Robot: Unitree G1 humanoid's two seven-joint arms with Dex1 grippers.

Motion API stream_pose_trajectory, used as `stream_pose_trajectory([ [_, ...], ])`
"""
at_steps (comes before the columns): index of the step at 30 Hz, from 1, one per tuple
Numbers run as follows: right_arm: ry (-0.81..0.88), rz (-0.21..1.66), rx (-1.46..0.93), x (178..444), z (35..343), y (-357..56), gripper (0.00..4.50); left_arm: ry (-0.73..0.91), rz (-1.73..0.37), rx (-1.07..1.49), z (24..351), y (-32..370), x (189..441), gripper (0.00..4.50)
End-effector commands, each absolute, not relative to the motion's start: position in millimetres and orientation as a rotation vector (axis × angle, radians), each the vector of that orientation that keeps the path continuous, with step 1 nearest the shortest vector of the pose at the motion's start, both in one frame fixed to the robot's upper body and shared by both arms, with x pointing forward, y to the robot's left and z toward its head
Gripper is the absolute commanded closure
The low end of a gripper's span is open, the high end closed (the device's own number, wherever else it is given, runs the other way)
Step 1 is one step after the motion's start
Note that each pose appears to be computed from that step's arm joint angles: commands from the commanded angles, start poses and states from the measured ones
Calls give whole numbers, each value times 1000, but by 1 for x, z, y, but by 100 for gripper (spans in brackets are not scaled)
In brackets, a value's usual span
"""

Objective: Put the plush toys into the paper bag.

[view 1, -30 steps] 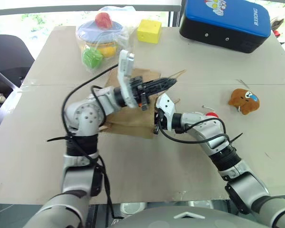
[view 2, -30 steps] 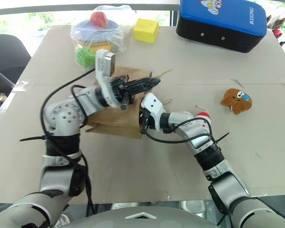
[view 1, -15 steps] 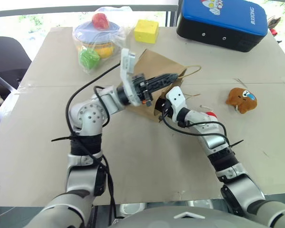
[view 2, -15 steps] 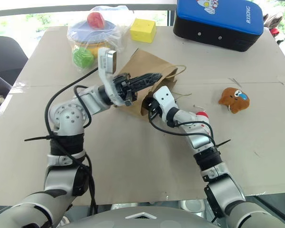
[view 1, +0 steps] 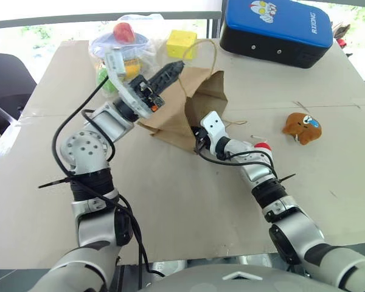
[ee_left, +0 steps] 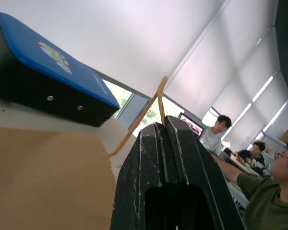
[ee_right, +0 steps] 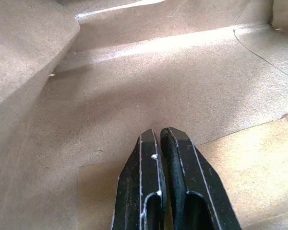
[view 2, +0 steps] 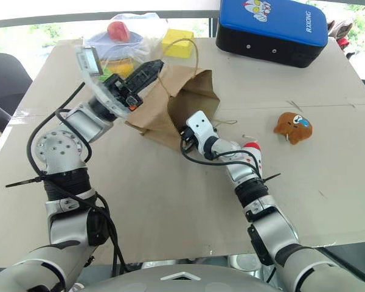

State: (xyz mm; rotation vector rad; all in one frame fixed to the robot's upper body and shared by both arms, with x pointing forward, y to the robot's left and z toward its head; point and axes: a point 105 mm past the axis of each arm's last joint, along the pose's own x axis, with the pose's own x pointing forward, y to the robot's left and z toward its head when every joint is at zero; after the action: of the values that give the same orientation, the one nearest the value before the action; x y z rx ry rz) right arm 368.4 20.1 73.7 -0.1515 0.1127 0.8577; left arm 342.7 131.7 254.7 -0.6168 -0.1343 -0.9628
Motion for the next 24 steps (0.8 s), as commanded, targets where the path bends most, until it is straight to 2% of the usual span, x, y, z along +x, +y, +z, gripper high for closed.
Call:
stream_pose_trajectory([
  [1, 229, 821, -121, 359, 48, 1, 443, -189, -973, -626, 270, 132, 338, 450],
  [4, 160, 820, -131, 354, 69, -10, 443, -166, -1018, -614, 263, 119, 337, 450],
  [7, 54, 820, -104, 342, 102, -23, 443, -141, -1086, -563, 254, 98, 331, 450],
  [10, 20, 749, -102, 337, 126, -44, 443, -131, -1150, -538, 249, 81, 327, 450],
  [11, 2, 737, -88, 333, 137, -50, 392, -128, -1171, -546, 247, 76, 328, 450],
  [13, -27, 724, -67, 318, 158, -62, 327, -125, -1212, -556, 246, 67, 330, 450],
  [15, -44, 702, -73, 305, 171, -73, 243, -125, -1232, -571, 247, 62, 333, 450],
  [16, -51, 685, -79, 299, 177, -80, 199, -124, -1242, -576, 248, 61, 335, 450],
  [17, -54, 678, -78, 290, 184, -85, 133, -123, -1255, -575, 248, 59, 336, 450],
  [20, -62, 657, -100, 259, 201, -96, 10, -102, -1301, -580, 246, 56, 341, 450],
  [24, -19, 643, -115, 231, 200, -112, 3, -84, -1333, -576, 242, 56, 345, 450],
])
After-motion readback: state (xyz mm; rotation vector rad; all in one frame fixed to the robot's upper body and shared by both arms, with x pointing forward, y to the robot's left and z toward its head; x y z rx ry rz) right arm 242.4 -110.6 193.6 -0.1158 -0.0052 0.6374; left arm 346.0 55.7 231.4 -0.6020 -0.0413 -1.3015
